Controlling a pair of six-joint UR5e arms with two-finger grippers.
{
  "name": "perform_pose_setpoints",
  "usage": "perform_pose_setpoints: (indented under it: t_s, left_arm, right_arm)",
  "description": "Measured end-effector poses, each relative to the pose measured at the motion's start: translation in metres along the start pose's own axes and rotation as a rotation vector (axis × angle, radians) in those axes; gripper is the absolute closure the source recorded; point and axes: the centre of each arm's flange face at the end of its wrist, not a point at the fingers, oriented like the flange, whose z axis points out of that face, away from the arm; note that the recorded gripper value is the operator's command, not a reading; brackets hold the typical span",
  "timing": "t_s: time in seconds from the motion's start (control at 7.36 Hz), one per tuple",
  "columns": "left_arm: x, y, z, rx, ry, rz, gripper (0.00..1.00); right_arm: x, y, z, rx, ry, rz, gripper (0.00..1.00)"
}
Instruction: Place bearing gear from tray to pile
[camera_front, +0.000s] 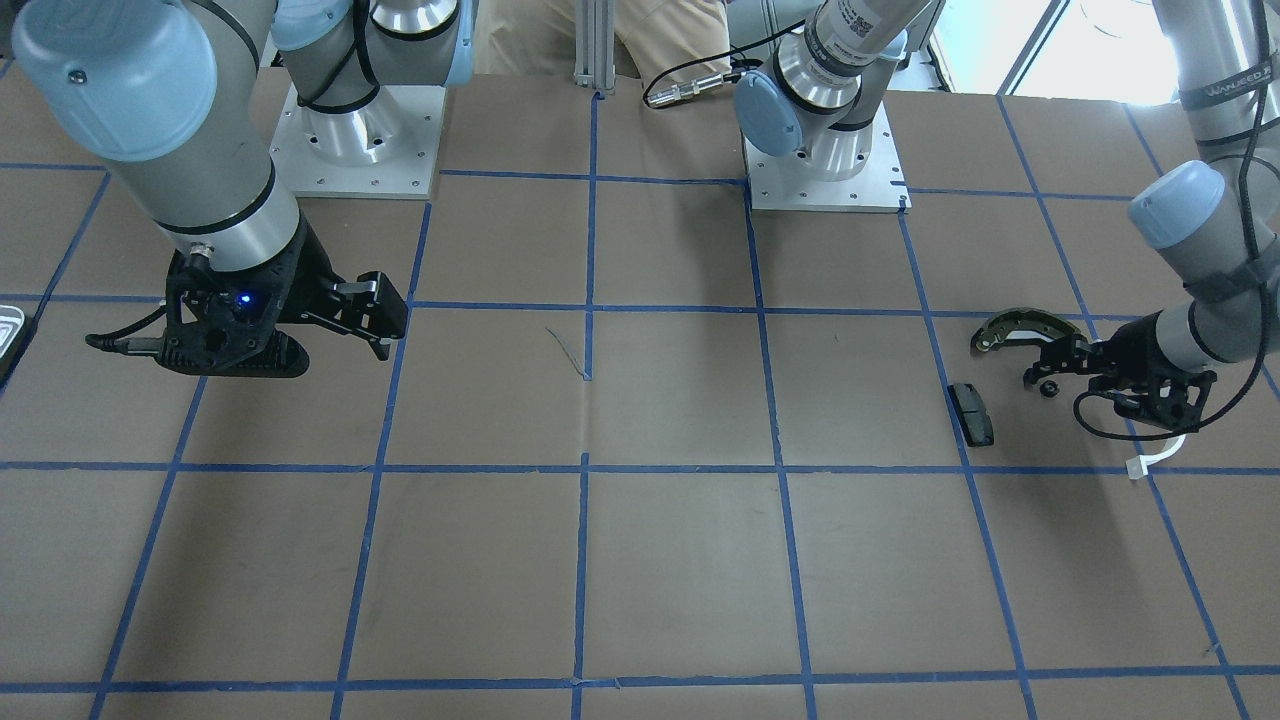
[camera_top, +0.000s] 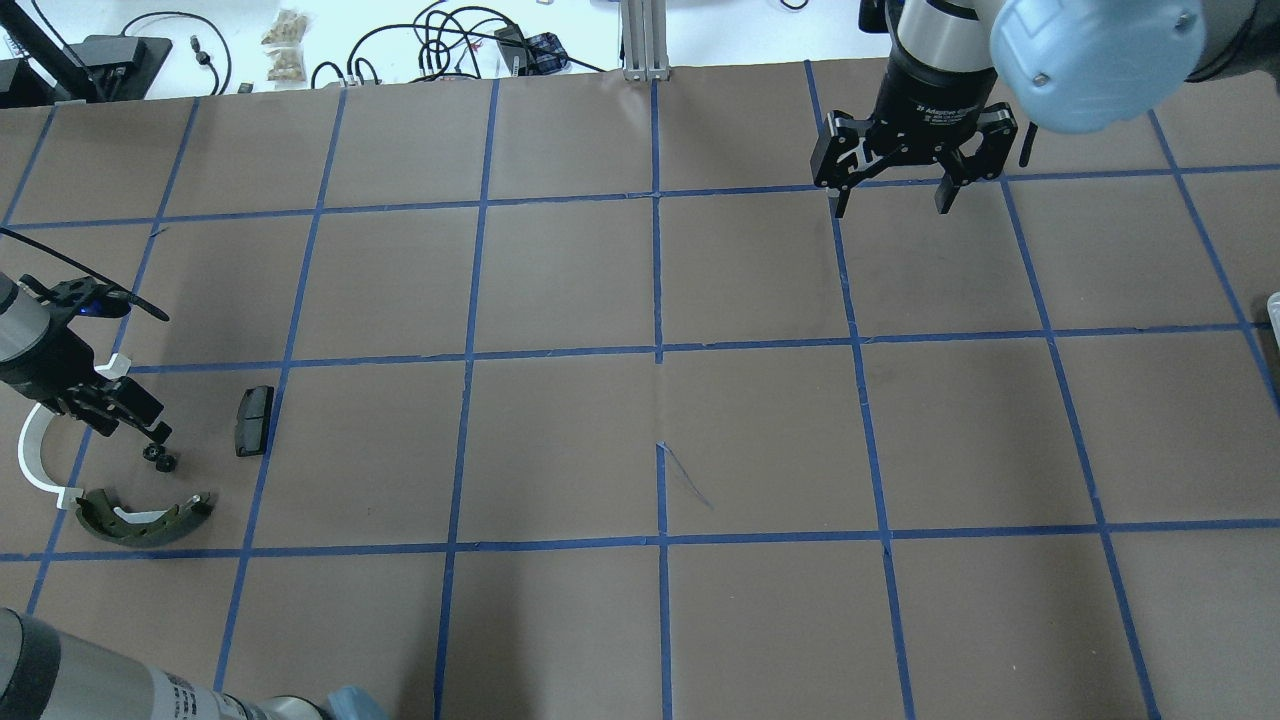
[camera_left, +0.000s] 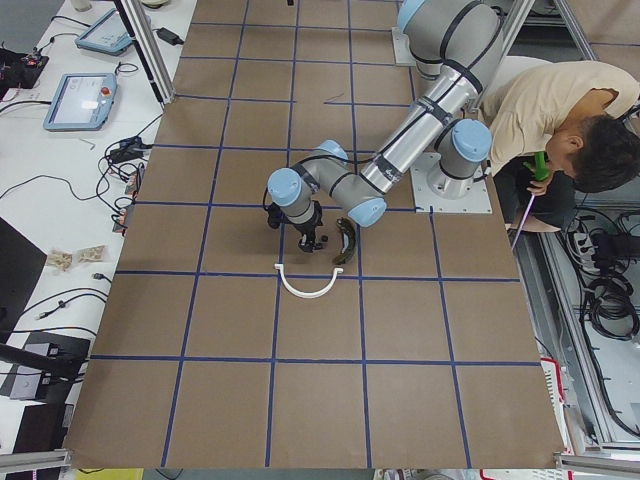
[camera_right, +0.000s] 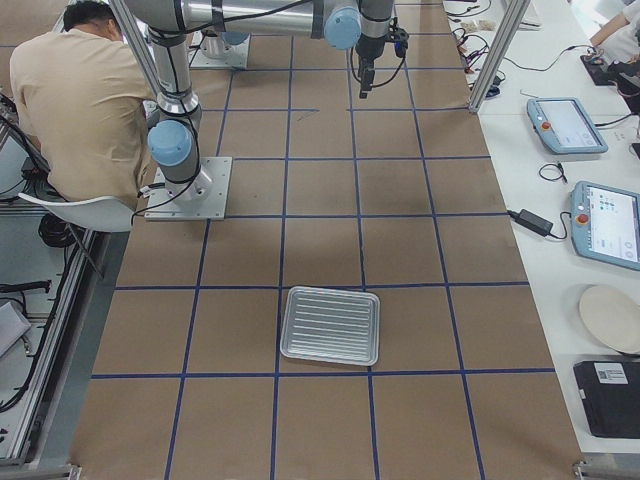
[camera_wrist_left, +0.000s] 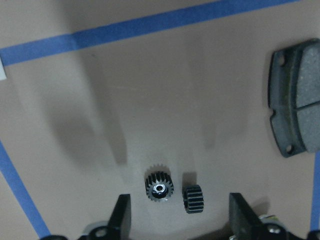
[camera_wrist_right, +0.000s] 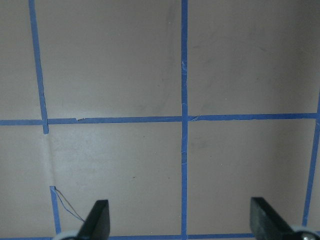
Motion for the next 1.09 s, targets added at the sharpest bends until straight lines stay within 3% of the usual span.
perform_pose_setpoints:
  t_s: [0.27,0.68,1.09]
  left_arm:
    - [0.019,-0.020,-0.042,0.016,-0.042,0.042,0.00]
    - [0.117,-0.051,-0.107,0.075,-0.143,0.072,0.00]
    - [0.244,-0.036,-0.162,0.116,-0.176,0.040,0.00]
  right_arm:
    - [0.000,-0.001,0.001,-0.001,-0.002,-0.004,0.00]
    - [0.000,-0.001,0.002,-0.003,-0.001,-0.012,0.00]
    - [-0.001,-0.001,0.004,-0.005,-0.002,-0.013,0.00]
